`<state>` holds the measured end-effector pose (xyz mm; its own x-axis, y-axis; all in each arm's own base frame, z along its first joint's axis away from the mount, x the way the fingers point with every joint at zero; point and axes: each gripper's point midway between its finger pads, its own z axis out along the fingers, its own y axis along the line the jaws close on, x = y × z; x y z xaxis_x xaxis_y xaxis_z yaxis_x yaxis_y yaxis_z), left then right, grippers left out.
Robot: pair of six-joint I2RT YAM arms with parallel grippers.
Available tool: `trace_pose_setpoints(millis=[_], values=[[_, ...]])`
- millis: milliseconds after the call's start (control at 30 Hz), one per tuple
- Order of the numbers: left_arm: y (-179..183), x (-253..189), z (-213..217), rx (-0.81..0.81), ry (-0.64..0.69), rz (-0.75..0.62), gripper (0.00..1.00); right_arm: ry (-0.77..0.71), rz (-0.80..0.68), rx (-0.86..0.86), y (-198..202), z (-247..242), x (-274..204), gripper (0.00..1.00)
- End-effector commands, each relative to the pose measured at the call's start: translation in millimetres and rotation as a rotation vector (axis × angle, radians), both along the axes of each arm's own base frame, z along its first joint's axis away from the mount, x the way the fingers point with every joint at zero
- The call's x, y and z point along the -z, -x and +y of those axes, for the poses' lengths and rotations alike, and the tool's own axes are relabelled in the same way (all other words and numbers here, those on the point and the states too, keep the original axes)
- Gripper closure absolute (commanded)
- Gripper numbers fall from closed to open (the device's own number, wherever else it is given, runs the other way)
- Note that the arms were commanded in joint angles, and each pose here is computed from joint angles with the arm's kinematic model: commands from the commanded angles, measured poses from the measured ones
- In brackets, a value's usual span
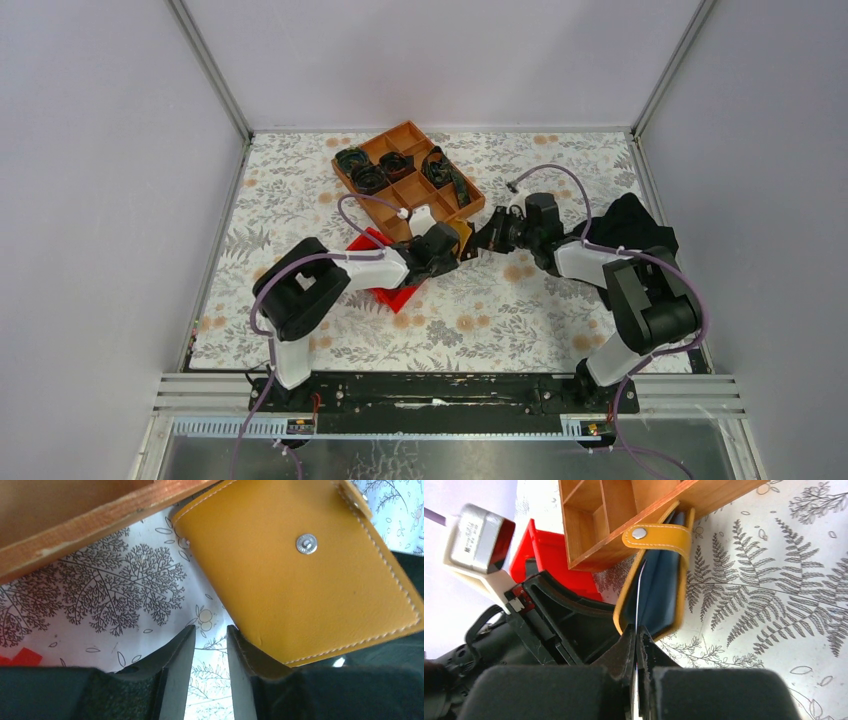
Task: Put the credit cards into the card holder
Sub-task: Open the card holder at the center of the board.
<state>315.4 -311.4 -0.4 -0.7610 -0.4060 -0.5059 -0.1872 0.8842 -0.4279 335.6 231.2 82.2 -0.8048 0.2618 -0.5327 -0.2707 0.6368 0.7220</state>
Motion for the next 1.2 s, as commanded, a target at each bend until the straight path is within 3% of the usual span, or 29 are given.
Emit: trace_pose_setpoints(millis=[0, 1167], values=[[114, 110, 152, 0.041, -0.628, 0.459, 0.59, 0.103, -0.046, -0.077, 2, 15, 4, 1.00], [121, 120, 137, 0.172, -0.536, 0.452, 0.54, 0.829, -0.196, -0.297, 8, 42, 39, 1.00]])
